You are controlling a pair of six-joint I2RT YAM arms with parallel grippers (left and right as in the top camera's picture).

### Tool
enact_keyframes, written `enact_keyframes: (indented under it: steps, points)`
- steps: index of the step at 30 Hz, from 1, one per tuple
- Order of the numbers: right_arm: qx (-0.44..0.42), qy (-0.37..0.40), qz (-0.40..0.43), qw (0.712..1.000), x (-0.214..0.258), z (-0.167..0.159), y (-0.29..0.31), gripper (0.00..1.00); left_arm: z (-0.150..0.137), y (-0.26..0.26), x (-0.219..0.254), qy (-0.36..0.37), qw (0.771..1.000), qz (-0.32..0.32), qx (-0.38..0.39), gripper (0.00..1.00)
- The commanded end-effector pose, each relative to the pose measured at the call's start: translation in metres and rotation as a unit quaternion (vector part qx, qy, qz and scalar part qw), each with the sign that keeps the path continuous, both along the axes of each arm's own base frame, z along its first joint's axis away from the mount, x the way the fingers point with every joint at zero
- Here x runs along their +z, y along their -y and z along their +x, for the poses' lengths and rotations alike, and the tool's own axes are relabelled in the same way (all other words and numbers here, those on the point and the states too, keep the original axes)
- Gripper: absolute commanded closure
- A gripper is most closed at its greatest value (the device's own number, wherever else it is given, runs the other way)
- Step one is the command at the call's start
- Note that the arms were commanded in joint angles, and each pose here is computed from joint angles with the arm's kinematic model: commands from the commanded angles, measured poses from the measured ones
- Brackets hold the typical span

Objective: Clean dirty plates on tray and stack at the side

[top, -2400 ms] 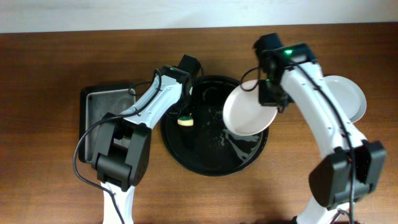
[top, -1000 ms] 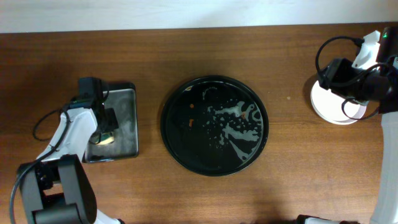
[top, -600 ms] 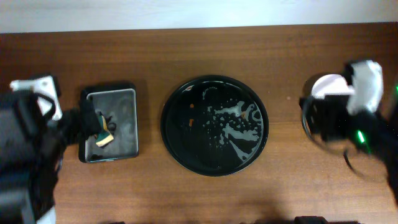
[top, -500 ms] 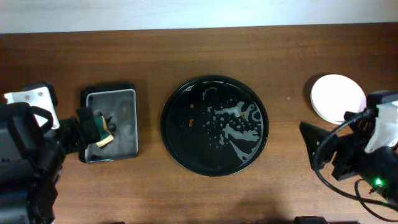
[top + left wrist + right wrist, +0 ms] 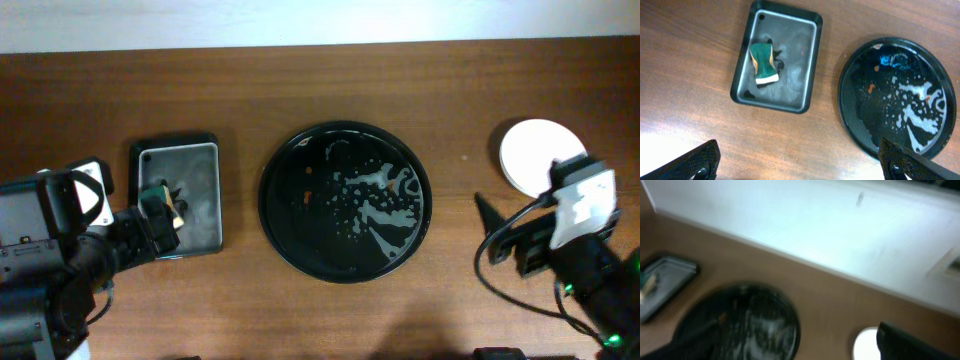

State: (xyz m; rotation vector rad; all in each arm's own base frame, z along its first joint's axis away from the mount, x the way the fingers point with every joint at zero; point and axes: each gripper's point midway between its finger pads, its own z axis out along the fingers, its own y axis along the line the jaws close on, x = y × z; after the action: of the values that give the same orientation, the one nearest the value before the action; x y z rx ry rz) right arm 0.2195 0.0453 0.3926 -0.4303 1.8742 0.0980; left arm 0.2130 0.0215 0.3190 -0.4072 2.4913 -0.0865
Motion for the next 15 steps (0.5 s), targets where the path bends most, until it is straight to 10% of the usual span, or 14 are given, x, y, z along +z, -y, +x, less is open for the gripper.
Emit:
enact_keyframes:
  steps: [1,6,15]
  points:
    - [0.0,0.049,-0.017,0.999,-0.077,-0.001,0.002,0.01,0.0,0.002,0.0,0.0,1.0,-0.006,-0.001,0.01]
    - [0.01,0.115,-0.015,0.993,-0.21,0.003,-0.002,0.01,0.0,0.002,0.0,0.0,1.0,-0.006,-0.001,0.01]
    - [0.012,0.164,-0.017,0.986,-0.229,0.02,-0.002,0.01,0.0,0.002,0.0,0.0,1.0,-0.006,-0.001,0.01]
